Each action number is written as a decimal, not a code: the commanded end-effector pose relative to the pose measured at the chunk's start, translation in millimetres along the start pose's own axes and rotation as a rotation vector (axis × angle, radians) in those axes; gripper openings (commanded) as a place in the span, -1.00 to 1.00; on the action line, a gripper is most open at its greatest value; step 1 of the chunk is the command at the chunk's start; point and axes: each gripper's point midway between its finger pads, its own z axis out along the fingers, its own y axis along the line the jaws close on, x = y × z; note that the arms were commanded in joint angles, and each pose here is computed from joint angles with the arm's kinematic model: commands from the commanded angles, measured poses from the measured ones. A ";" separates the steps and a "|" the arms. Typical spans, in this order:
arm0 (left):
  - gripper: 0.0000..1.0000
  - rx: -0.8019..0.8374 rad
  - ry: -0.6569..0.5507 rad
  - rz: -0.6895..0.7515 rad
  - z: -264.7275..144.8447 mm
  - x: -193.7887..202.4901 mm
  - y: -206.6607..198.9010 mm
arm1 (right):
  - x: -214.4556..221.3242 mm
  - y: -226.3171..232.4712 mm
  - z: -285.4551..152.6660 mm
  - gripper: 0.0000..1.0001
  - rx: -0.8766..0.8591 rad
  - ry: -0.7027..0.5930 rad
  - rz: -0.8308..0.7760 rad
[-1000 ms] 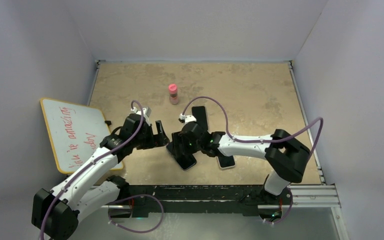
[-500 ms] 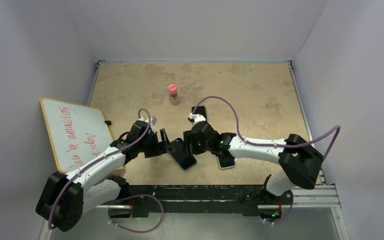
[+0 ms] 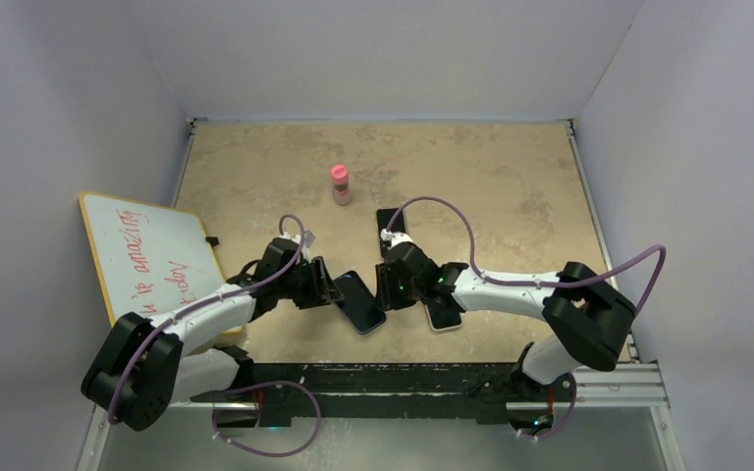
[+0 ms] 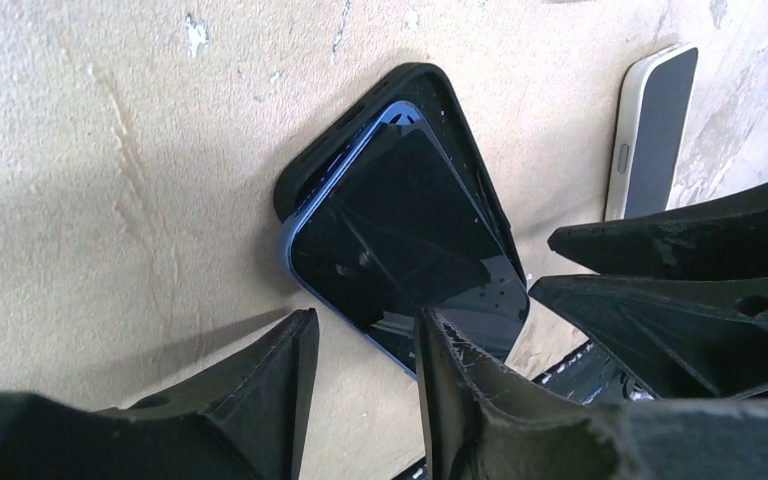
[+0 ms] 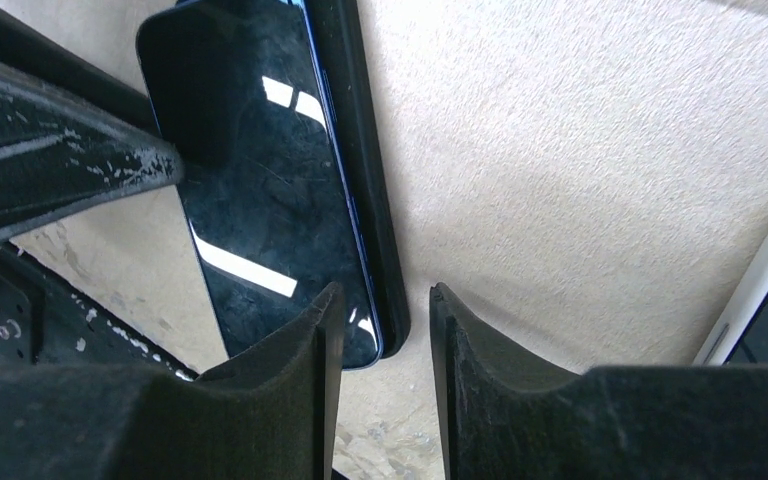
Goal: Put the phone into the phone case
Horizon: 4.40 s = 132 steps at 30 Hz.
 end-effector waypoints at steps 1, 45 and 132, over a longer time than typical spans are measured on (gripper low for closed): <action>-0.21 0.061 -0.058 0.037 2.9 -20.1 -17.3 | 9.1 -2.8 2.9 -0.27 -0.017 0.036 -0.012; -0.05 0.058 0.125 0.055 -2.0 3.8 -20.9 | 24.6 9.2 14.4 -0.30 -0.195 0.076 0.124; -0.17 0.034 0.109 0.065 4.6 15.0 -31.4 | 42.4 3.1 8.0 -0.20 0.021 0.009 -0.374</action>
